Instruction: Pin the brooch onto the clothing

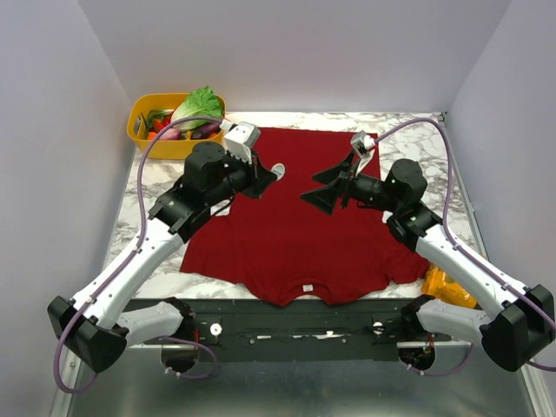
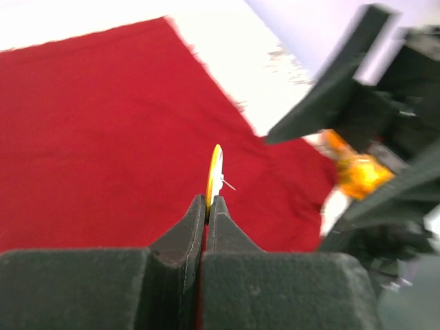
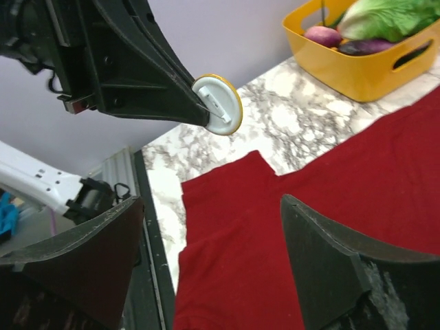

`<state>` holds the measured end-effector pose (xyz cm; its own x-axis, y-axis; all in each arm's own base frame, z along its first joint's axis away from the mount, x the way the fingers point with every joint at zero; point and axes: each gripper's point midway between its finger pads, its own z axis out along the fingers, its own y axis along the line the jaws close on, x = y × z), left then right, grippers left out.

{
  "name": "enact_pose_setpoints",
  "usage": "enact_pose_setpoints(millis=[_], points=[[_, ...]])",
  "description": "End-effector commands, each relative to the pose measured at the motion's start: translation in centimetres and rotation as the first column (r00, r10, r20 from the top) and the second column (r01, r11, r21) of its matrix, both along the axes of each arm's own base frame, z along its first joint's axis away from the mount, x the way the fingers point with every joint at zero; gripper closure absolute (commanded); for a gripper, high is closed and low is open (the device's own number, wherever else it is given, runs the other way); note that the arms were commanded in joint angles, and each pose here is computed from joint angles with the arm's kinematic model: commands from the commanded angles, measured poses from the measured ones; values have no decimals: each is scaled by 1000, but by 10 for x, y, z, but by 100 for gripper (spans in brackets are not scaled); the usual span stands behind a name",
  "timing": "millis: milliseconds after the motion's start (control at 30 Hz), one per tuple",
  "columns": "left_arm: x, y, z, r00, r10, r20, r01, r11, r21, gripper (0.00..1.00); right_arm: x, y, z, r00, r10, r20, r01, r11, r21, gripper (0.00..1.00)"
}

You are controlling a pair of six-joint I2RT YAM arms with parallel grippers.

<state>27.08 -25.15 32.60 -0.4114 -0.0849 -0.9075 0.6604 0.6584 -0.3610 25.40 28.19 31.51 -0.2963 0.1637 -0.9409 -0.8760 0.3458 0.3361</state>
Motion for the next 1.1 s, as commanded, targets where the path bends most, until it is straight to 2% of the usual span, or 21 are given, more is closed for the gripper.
enact_pose_setpoints(millis=[0,67,167,200,467,667,867,1000,1067], points=[[26,36,-46,961,272,-48,-248,926,285,100,22,-12,-16,990,-139,-40,136,989,-56,8],[35,42,-60,933,357,-37,-318,869,379,100,26,-13,-22,986,-156,-53,152,986,-70,7],[39,46,-82,904,424,-51,-348,801,487,100,33,-15,-35,976,-196,-95,185,977,-108,6],[40,54,-90,885,463,-42,-373,762,530,100,36,-17,-40,968,-222,-114,208,970,-123,6],[47,69,-129,805,592,-21,-410,583,702,100,52,-37,-79,897,-387,-212,336,911,-240,5],[43,64,-158,803,596,27,-377,471,798,100,59,-63,-100,817,-517,-256,432,842,-324,1],[42,55,-181,809,582,83,-353,369,860,100,66,-96,-133,714,-602,-359,468,791,-394,1],[39,52,-199,822,557,118,-328,293,898,100,66,-114,-167,643,-599,-477,435,798,-416,1],[41,53,-207,814,564,142,-328,242,913,100,68,-129,-182,602,-632,-489,454,774,-442,1]])
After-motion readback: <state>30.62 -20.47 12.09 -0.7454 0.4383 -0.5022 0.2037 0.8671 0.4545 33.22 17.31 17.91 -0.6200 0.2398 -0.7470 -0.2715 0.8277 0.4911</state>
